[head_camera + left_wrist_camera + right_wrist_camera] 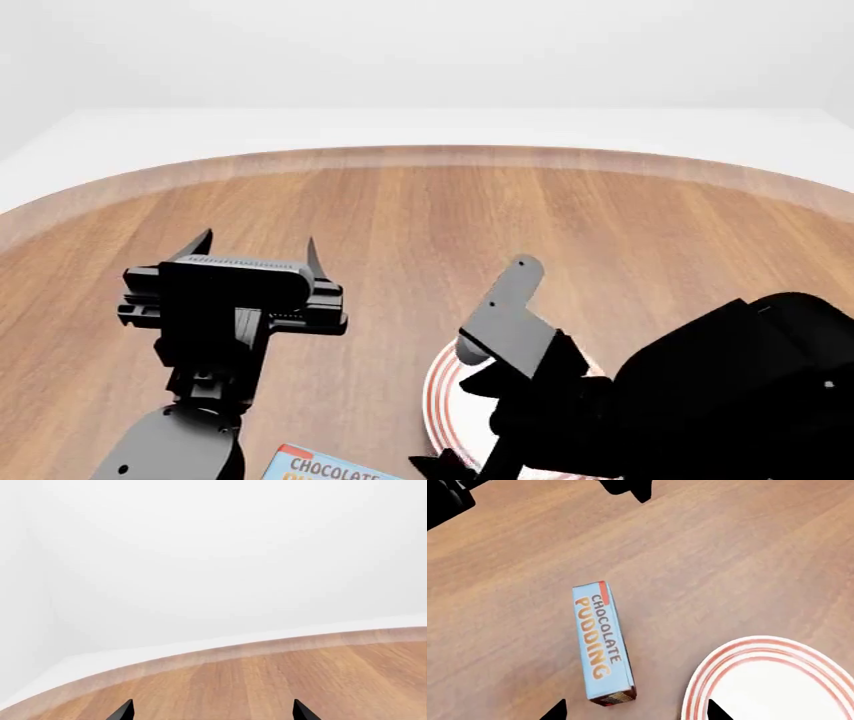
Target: Put the chocolate pudding to the right of the plate.
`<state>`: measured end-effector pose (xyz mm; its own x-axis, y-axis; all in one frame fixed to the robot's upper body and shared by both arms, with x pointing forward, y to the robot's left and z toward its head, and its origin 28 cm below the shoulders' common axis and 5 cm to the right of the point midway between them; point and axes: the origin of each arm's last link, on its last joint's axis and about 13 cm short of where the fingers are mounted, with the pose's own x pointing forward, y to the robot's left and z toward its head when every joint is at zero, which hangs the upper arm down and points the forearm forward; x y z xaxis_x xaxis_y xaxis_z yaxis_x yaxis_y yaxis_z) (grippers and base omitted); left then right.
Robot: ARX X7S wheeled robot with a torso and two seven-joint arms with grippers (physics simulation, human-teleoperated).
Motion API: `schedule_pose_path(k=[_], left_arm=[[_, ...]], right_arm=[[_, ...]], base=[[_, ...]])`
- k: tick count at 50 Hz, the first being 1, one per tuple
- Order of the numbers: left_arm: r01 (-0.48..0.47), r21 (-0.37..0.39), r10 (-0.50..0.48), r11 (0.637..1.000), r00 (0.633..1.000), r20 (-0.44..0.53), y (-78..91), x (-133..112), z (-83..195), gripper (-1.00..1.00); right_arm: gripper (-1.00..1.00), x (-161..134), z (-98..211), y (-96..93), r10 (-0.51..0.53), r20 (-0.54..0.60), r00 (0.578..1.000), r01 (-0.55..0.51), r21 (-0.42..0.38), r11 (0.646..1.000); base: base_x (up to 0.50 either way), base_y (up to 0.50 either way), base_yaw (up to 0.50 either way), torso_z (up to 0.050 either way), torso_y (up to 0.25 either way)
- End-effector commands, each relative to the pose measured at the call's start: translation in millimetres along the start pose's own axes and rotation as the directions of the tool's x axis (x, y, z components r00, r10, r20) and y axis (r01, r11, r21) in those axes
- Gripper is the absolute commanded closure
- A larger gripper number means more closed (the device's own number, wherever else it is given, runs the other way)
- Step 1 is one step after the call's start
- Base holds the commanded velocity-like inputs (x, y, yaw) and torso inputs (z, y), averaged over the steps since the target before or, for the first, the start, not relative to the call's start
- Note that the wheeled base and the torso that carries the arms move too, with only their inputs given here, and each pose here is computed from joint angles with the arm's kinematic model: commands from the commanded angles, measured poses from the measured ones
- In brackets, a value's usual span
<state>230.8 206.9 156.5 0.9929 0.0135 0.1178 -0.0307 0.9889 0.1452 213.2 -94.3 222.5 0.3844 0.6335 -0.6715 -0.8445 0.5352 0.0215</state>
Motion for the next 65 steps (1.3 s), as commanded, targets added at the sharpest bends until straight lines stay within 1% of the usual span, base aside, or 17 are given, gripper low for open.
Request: schedule_pose_path(k=[1, 9, 32, 34, 47, 53, 55, 65], left_arm=[[0.004, 0.000, -0.004, 1.000, 1.000, -0.002, -1.1, 0, -1, -1.00], [0.007, 0.002, -0.007, 1.000, 1.000, 0.003, -1.6, 0, 1, -1.00], [0.012, 0.000, -0.012, 1.000, 1.000, 0.003, -3.7, -1, 0, -1.00], [0.011, -0.002, -0.011, 1.000, 1.000, 0.002, -3.6, -2, -1, -1.00], [0.010, -0.001, -0.010, 1.000, 1.000, 0.001, -3.3, -2, -2, -1.00], [0.008, -0.003, -0.008, 1.000, 1.000, 0.003, -2.8, -2, -1, -1.00], [0.009, -0.004, -0.009, 1.000, 1.000, 0.003, -3.0, -1, -2, -1.00], [0.012, -0.005, -0.012, 1.000, 1.000, 0.007, -3.2, -2, 0, -1.00]], right_arm=[[-1.00, 18, 6, -1.7, 0.044, -0.048, 0.998, -0.045, -0.032, 0.998], [-1.00, 32, 8, 0.2, 0.091, -0.071, 0.993, -0.094, -0.038, 0.995], [-1.00, 64, 11, -5.5, 0.152, -0.091, 0.984, -0.155, -0.030, 0.987], [-1.00, 73, 9, -7.4, 0.158, -0.099, 0.983, -0.160, -0.019, 0.987], [-1.00, 101, -1, -10.8, 0.195, -0.136, 0.971, -0.195, 0.016, 0.981], [-1.00, 105, -2, -12.9, 0.199, -0.143, 0.970, -0.196, 0.029, 0.980], [-1.00, 111, -6, -14.3, 0.205, -0.159, 0.966, -0.201, 0.040, 0.979], [-1.00, 122, -19, -11.2, 0.225, -0.214, 0.951, -0.216, 0.065, 0.974]], base=[[0.00, 0.00, 0.00, 0.000, 0.000], [0.00, 0.00, 0.00, 0.000, 0.000], [0.00, 0.00, 0.00, 0.000, 0.000], [0.00, 0.00, 0.00, 0.000, 0.000], [0.00, 0.00, 0.00, 0.000, 0.000], [0.00, 0.00, 0.00, 0.000, 0.000], [0.00, 0.00, 0.00, 0.000, 0.000], [0.00, 0.00, 0.00, 0.000, 0.000]])
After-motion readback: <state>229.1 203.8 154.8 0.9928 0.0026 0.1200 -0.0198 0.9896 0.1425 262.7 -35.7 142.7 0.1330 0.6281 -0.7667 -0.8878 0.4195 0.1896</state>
